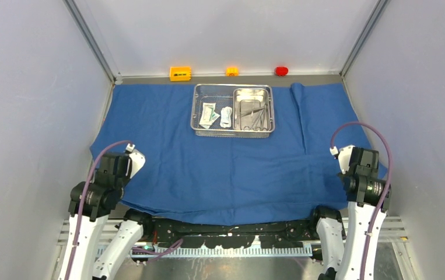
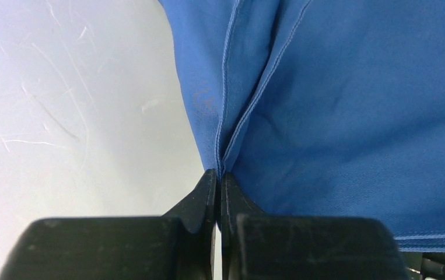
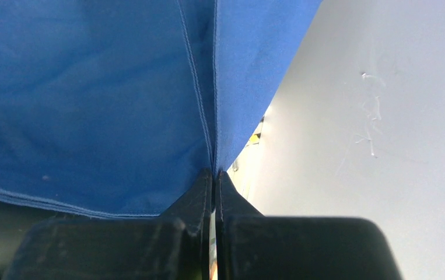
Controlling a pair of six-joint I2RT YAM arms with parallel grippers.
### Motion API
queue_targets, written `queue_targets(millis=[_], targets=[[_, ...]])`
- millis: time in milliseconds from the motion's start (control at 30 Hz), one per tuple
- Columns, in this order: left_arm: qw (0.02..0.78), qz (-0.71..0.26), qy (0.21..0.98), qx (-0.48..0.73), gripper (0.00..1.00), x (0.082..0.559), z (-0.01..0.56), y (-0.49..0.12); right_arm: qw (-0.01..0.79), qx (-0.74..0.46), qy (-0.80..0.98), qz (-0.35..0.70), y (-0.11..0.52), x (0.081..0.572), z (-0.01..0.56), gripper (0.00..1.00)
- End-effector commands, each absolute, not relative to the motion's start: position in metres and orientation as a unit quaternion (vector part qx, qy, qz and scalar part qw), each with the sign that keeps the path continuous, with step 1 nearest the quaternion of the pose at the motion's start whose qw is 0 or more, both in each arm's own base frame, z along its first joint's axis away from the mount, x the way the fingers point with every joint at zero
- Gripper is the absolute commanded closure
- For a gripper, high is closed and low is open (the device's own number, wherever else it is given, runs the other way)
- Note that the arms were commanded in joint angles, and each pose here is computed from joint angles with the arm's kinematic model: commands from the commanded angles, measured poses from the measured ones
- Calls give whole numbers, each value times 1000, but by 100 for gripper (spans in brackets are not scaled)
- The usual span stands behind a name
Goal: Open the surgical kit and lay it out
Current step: Open the surgical kit at the center of the board.
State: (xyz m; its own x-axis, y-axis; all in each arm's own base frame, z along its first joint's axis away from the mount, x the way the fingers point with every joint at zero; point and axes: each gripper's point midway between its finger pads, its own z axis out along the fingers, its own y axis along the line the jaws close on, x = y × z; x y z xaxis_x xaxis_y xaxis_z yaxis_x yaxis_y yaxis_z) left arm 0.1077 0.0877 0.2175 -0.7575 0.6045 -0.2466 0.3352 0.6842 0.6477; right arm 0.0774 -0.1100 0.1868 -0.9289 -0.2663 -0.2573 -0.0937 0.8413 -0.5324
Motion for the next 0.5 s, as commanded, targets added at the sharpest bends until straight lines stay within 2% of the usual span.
queue_targets(millis=[0,200,267,367,400,467], targets=[[206,301,884,293,100,99,219,92,129,-111,948,-269,-112,65,180,95],[192,282,890,302,99,118,207,82,116,-104,950,-269,-118,79,177,80],[185,282,892,302,84,127,203,80,117,-99,951,-269,-121,88,178,71],[178,284,893,300,54,141,204,78,121,-93,958,-242,-117,103,183,44],[176,284,893,300,41,145,207,78,125,-91,961,-227,-113,108,186,38],[181,283,892,301,26,152,215,75,145,-90,967,-189,-102,122,195,32]])
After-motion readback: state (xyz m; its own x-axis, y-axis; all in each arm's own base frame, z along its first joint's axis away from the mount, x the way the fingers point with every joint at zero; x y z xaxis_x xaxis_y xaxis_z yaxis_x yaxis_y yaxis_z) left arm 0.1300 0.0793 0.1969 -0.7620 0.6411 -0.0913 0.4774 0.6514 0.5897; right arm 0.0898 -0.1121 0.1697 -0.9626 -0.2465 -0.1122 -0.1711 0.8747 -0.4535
